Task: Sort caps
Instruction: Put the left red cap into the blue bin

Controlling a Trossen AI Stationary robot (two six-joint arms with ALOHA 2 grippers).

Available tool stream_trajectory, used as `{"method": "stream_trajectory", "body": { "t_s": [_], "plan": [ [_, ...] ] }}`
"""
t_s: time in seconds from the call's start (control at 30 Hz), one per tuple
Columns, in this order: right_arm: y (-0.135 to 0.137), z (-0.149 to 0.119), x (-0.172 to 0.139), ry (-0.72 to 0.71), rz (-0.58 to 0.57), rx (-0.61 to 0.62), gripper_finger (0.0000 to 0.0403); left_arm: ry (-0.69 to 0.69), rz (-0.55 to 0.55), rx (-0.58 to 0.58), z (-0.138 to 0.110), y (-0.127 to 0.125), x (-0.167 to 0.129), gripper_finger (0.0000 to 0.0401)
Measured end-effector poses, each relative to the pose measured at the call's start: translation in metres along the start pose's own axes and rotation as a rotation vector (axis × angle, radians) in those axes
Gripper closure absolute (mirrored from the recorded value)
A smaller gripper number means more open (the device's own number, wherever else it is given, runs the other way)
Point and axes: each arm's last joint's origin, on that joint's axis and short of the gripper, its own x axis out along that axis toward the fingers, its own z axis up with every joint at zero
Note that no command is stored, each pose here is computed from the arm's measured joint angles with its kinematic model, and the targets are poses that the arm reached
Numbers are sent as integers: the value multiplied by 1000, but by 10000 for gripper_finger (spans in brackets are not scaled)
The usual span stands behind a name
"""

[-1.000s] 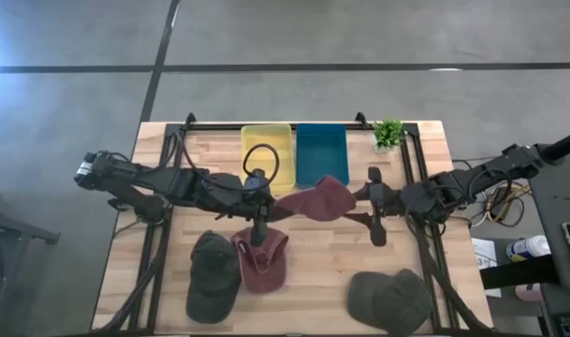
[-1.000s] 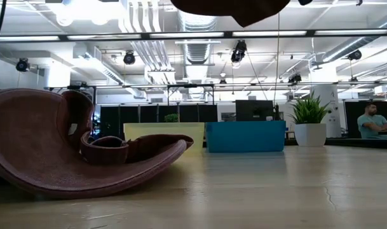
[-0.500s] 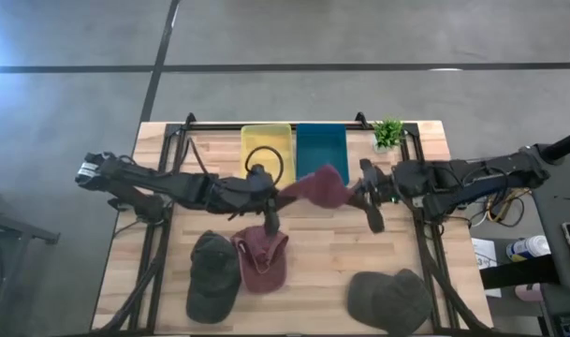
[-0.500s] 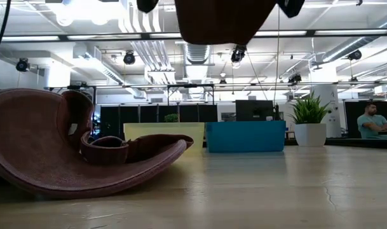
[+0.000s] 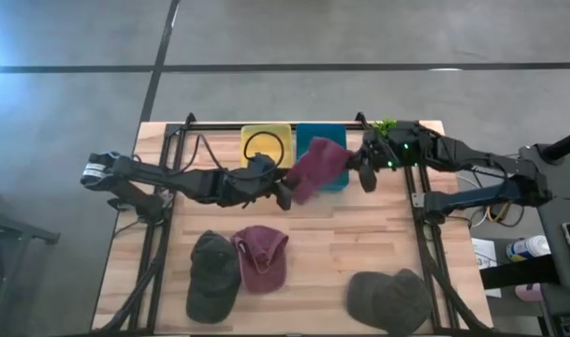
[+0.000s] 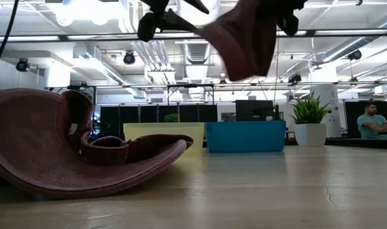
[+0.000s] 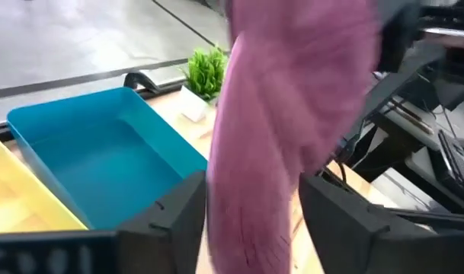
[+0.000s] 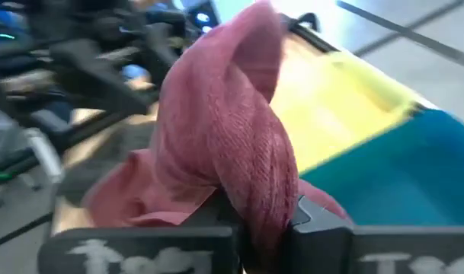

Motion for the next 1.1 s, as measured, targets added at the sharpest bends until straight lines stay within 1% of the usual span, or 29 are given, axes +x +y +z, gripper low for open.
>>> {"method": "stream_trajectory", "body": {
  "t_s": [0.13,0.23,0.33,0.47,0.63,0.83,1.03,1.1],
  "plan": [
    [-16,14,5,23,-76,-19,389,10,-3,-25,-1,0,-1,173],
    [-30,27,16,76,-88,-42,389,37,-11,-26,-4,-2,-2,171],
    [-47,39,32,159,-125,-50,389,83,-50,-25,-10,-4,-4,170],
    [-74,48,58,280,-193,-26,390,136,-106,-45,-17,-12,-9,170],
    [-105,53,84,405,-249,29,390,166,-151,-29,-26,-23,-19,170],
    [-126,54,106,567,-261,0,390,194,-160,-9,-31,-27,-24,170],
    [-134,56,118,723,-237,-47,390,207,-143,8,-33,-25,-24,170],
    [-136,57,123,748,-229,-49,390,207,-143,15,-33,-25,-24,170]
  ]
}}
